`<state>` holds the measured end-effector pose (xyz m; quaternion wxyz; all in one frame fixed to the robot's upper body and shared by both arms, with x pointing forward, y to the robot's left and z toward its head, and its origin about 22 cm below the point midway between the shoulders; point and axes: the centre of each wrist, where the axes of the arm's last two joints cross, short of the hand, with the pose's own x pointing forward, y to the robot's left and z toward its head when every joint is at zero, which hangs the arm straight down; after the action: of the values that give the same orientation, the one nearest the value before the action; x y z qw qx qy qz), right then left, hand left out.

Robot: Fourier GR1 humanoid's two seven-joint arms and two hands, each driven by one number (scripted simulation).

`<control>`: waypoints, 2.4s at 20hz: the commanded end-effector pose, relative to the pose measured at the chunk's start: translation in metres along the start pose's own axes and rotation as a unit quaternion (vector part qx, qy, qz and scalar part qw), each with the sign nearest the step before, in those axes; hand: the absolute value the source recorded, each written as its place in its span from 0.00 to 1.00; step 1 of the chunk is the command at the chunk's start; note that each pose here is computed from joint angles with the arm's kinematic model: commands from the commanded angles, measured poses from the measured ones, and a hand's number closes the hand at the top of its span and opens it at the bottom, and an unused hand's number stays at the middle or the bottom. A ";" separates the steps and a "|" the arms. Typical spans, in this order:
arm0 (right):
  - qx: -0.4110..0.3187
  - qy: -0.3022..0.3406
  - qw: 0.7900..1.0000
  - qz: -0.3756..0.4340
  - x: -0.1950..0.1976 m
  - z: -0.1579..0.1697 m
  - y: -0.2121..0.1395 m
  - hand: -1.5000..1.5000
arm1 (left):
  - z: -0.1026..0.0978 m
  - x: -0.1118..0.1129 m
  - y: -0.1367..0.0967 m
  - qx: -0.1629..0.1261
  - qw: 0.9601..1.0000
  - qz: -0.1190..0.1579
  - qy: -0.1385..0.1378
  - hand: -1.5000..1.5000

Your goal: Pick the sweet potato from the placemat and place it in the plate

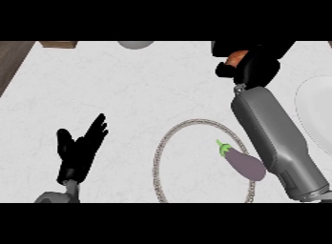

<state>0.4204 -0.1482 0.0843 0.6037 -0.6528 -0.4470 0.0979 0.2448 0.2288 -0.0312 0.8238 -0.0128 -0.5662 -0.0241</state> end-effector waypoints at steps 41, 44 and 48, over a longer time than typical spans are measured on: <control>-0.135 0.318 0.937 -0.057 -0.287 -0.135 -0.018 0.00 | -0.001 0.005 0.004 0.007 1.000 0.002 0.000 0.50; -0.125 0.290 0.943 -0.102 -0.296 -0.134 -0.023 0.00 | 0.007 -0.003 0.008 0.016 1.000 0.009 -0.003 0.50; -0.153 0.250 0.944 -0.152 -0.301 -0.129 -0.023 0.00 | 0.006 -0.019 0.006 0.016 1.000 0.011 0.006 0.50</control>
<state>0.3277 -0.4506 0.0163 0.6037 -0.6831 -0.3396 -0.2315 0.2379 0.2340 -0.0385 0.8260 -0.0082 -0.5636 -0.0073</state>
